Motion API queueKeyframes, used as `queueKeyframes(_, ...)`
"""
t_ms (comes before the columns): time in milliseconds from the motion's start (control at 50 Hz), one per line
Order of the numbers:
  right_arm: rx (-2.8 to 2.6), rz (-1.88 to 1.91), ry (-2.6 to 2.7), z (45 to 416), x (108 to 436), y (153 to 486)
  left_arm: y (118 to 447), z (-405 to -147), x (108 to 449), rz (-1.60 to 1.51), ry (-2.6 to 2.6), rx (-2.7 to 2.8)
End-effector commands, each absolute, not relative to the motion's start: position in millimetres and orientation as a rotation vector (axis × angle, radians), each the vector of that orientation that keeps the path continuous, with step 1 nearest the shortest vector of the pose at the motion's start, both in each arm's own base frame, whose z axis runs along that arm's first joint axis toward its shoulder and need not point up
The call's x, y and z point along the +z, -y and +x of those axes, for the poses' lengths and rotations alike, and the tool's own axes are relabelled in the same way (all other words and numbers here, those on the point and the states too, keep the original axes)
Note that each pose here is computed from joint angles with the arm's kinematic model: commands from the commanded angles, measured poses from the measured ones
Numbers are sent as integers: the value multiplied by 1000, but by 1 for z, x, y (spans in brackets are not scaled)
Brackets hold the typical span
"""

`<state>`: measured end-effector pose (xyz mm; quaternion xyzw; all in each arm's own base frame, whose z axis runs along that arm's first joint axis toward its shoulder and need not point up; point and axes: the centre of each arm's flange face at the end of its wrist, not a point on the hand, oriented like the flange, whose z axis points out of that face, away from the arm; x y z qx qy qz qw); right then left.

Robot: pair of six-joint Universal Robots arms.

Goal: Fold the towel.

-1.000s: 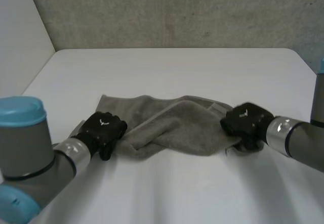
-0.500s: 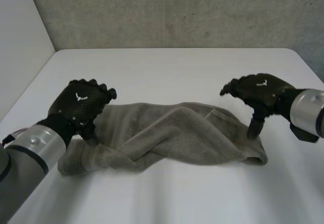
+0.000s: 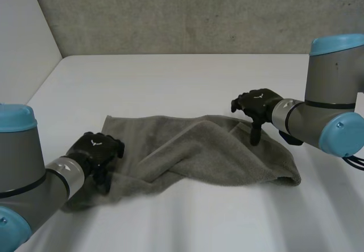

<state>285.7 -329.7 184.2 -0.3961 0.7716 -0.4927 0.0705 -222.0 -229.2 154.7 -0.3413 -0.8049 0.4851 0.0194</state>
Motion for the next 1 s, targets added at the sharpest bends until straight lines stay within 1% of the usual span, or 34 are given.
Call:
queueKeyframes(20, -1488, -1295, -2365, 282, 169, 336, 230, -211, 151, -1026, 2548, 1470)
queueKeyframes(160, -1455, -1305, -2379, 284, 151, 342, 224, -210, 146, -1035, 2557, 1436)
queueKeyframes(320, -1453, -1305, -2375, 288, 141, 349, 219, -209, 143, -1039, 2566, 1410)
queueKeyframes(640, -1469, -1286, -2371, 290, 142, 351, 217, -209, 142, -1040, 2567, 1405)
queueKeyframes(1000, -1537, -1257, -2333, 293, 154, 352, 216, -209, 142, -1039, 2566, 1404)
